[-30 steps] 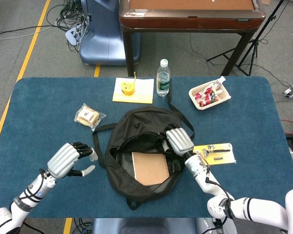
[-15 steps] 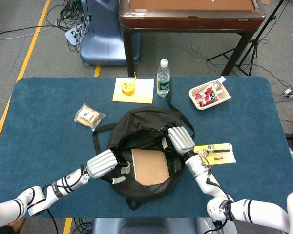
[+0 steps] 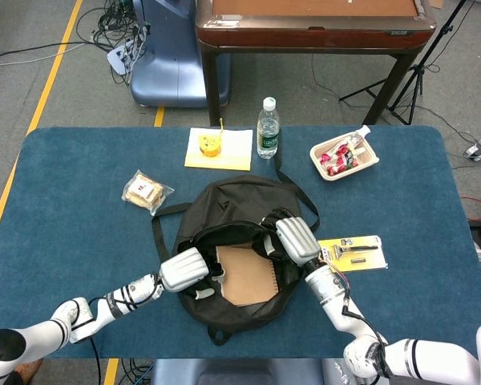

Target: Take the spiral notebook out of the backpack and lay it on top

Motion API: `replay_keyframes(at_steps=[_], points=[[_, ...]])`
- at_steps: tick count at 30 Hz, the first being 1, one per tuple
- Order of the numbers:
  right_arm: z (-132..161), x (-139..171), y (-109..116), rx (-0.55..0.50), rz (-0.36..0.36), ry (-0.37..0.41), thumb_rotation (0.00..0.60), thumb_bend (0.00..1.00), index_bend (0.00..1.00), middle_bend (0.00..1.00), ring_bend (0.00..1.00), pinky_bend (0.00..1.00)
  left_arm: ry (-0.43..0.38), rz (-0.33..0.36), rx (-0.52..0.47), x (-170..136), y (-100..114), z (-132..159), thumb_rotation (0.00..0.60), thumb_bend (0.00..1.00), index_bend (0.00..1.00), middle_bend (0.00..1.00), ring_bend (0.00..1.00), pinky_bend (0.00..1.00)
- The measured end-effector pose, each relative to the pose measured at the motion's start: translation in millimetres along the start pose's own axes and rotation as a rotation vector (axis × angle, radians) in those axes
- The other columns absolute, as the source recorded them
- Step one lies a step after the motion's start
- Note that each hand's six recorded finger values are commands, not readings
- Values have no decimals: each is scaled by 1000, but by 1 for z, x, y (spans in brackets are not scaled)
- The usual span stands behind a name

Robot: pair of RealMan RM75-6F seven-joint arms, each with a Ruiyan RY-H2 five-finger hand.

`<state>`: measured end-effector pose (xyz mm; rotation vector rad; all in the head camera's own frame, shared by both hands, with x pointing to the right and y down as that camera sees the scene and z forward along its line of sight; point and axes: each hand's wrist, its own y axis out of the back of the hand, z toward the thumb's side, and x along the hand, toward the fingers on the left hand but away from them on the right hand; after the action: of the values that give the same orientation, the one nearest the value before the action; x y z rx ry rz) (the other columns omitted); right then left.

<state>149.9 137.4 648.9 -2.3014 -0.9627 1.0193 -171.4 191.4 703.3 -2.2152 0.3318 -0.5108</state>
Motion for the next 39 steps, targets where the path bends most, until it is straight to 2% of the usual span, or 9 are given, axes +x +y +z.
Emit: replay_keyframes(at_steps=[9, 19, 39], points=[[2, 14, -5, 2, 9, 12, 600, 753, 646, 469, 287, 178, -24, -36, 131, 1, -20, 7, 600, 289, 300, 329, 334, 413], [0, 25, -12, 13, 20, 11, 600, 752, 646, 467, 287, 178, 3, 11, 207, 5, -29, 19, 600, 247, 150, 196, 232, 344], [0, 23, -23, 5, 35, -1, 600, 755, 646, 463, 287, 178, 22, 4, 251, 25, -43, 10, 600, 211, 117, 164, 192, 308]])
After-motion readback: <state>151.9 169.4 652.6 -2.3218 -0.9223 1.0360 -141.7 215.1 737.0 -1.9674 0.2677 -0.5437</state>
